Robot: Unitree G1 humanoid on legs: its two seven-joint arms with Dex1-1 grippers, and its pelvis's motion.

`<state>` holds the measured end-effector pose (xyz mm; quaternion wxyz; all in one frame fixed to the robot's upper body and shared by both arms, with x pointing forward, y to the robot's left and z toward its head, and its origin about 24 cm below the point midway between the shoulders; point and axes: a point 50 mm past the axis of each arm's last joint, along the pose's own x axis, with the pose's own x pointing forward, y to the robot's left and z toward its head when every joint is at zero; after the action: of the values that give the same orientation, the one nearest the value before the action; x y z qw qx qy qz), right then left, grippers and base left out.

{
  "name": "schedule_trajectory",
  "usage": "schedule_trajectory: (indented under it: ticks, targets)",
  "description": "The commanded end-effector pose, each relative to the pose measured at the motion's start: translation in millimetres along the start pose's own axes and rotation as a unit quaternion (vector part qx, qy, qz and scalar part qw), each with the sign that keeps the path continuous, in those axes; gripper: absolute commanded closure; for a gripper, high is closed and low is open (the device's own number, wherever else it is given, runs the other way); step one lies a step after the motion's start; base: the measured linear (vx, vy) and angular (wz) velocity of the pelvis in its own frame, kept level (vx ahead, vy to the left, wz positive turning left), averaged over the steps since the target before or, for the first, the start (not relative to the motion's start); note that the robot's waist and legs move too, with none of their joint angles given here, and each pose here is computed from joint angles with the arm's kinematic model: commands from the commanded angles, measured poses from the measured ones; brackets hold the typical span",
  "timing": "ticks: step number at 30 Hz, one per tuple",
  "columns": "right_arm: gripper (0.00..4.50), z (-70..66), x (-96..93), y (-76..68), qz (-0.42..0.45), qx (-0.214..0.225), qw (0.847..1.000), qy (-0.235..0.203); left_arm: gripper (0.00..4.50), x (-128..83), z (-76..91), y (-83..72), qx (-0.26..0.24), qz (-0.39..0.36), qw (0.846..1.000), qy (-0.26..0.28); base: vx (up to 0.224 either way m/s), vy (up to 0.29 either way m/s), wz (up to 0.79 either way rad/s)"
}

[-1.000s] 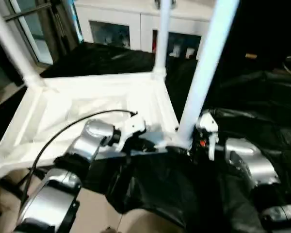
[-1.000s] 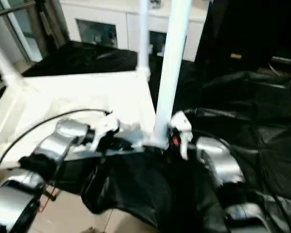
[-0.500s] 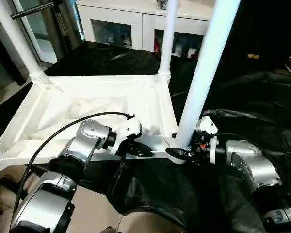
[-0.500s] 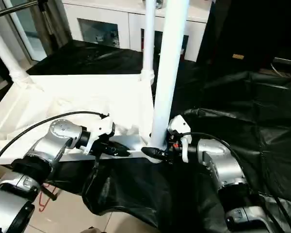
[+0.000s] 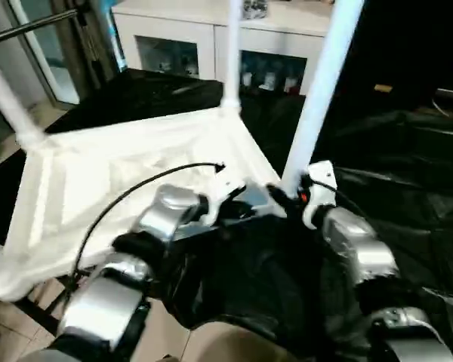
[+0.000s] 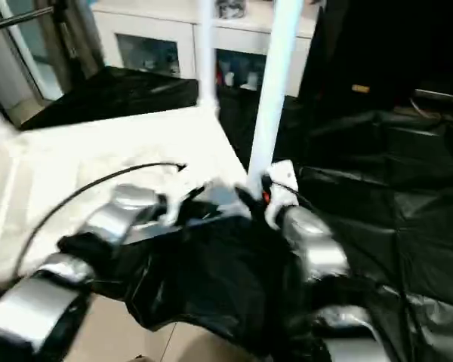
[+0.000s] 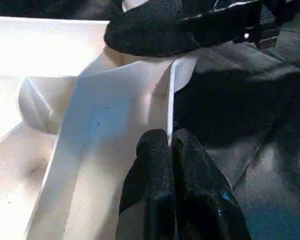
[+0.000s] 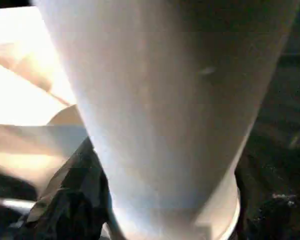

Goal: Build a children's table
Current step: Rotate leg to tighten

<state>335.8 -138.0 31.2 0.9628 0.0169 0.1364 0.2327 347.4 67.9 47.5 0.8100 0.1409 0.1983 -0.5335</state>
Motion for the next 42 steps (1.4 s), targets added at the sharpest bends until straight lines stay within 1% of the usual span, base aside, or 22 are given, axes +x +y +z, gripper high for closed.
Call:
schedule_trajectory:
  ticks: [1, 2, 4, 5, 6, 7, 11, 13, 15, 17, 19, 22, 24, 26, 28, 29, 30, 31, 33, 34, 41, 42]
  targets:
    - [1.22, -18.1, 16.7, 56.8, 0.108, 0.001, 0.994, 0.035, 4.50, 14.3, 40.6, -2.9, 0.022, 0.025, 0.997, -0.063, 0.000, 0.000, 0.00]
    - [1.08, -14.4, 19.4, 61.7, 0.125, 0.007, 0.992, 0.026, 4.50, 16.1, 41.6, -5.2, 0.029, 0.016, 0.997, -0.063, 0.000, 0.000, 0.00]
    - [1.02, -12.4, 18.8, 62.0, 0.139, 0.006, 0.990, 0.023, 4.50, 16.1, 40.6, -7.2, 0.036, 0.002, 0.997, -0.063, 0.000, 0.000, 0.00]
    - [0.78, -12.2, 17.9, 61.2, 0.143, 0.003, 0.989, 0.023, 4.50, 15.5, 39.8, -7.6, 0.038, -0.003, 0.997, -0.063, 0.000, 0.000, 0.00]
    - [0.68, -12.2, 17.4, 60.6, 0.145, 0.000, 0.989, 0.023, 4.50, 15.0, 39.1, -8.0, 0.039, -0.008, 0.997, -0.063, 0.000, 0.000, 0.00]
    - [0.68, -12.2, 16.3, 58.9, 0.147, -0.008, 0.989, 0.024, 4.50, 13.9, 38.0, -8.5, 0.043, -0.016, 0.997, -0.064, 0.000, 0.000, 0.00]
    - [0.25, -10.8, 7.1, 45.6, 0.174, -0.025, 0.984, 0.020, 4.50, 5.9, 31.1, -9.5, 0.055, -0.051, 0.995, -0.062, 0.000, 0.000, 0.00]
    - [0.08, -10.6, 0.5, 41.6, 0.202, -0.045, 0.978, 0.025, 4.50, 1.5, 28.6, -10.1, 0.062, -0.070, 0.994, -0.064, 0.000, 0.000, 0.00]
    - [0.08, -10.7, -10.7, 35.0, 0.241, -0.068, 0.968, 0.036, 4.50, -6.5, 24.0, -12.8, 0.074, -0.110, 0.989, -0.066, 0.000, 0.000, 0.00]
    - [0.08, -10.8, -15.7, 32.1, 0.257, -0.074, 0.963, 0.041, 4.50, -10.3, 21.7, -14.2, 0.080, -0.128, 0.986, -0.065, 0.000, 0.000, 0.00]
    - [0.08, -11.3, -21.9, 28.2, 0.277, -0.077, 0.956, 0.050, 4.50, -14.4, 19.2, -14.3, 0.086, -0.139, 0.985, -0.061, 0.000, 0.000, 0.00]
    - [0.08, -11.5, -36.6, 19.8, 0.326, -0.082, 0.940, 0.065, 4.50, -24.7, 12.9, -12.5, 0.093, -0.161, 0.981, -0.048, 0.000, 0.000, 0.00]
    - [0.08, -9.9, -47.5, 14.2, 0.358, -0.078, 0.927, 0.078, 4.50, -34.3, 5.4, -9.9, 0.093, -0.174, 0.980, -0.031, 0.000, 0.000, 0.00]
    - [0.08, -9.3, -49.2, 13.0, 0.363, -0.079, 0.925, 0.080, 4.50, -36.4, 3.4, -9.3, 0.093, -0.177, 0.979, -0.027, 0.000, 0.000, 0.00]
    - [0.35, -8.4, -51.5, 11.7, 0.370, -0.081, 0.922, 0.082, 4.50, -39.9, 0.0, -8.4, 0.092, -0.181, 0.979, -0.020, 0.000, 0.000, 0.00]
    - [0.35, -8.0, -52.0, 11.3, 0.371, -0.081, 0.921, 0.082, 4.50, -40.9, -1.0, -8.1, 0.092, -0.182, 0.979, -0.018, 0.000, 0.000, 0.00]
    - [0.54, -7.5, -52.8, 10.6, 0.374, -0.079, 0.920, 0.083, 4.50, -42.6, -2.5, -7.9, 0.091, -0.184, 0.979, -0.015, 0.000, 0.000, 0.00]
    - [0.54, -7.2, -53.2, 10.5, 0.375, -0.079, 0.920, 0.084, 4.50, -43.4, -2.9, -7.9, 0.091, -0.185, 0.978, -0.014, 0.000, 0.000, 0.00]
    - [0.86, -6.7, -53.5, 10.9, 0.378, -0.078, 0.919, 0.084, 4.50, -44.4, -3.6, -8.2, 0.090, -0.187, 0.978, -0.013, 0.000, 0.000, 0.00]
    - [0.86, -6.4, -53.6, 11.2, 0.379, -0.077, 0.918, 0.084, 4.50, -44.6, -3.9, -8.5, 0.089, -0.188, 0.978, -0.012, 0.000, 0.000, 0.00]
    - [1.42, -9.9, -53.2, 18.9, 0.392, -0.065, 0.914, 0.085, 4.50, -39.7, -4.8, -12.3, 0.086, -0.187, 0.979, -0.012, 0.000, 0.000, 0.00]
    - [1.60, -10.8, -52.4, 19.4, 0.389, -0.066, 0.915, 0.083, 4.50, -38.0, -4.8, -11.7, 0.084, -0.179, 0.980, -0.012, 0.000, 0.000, 0.00]
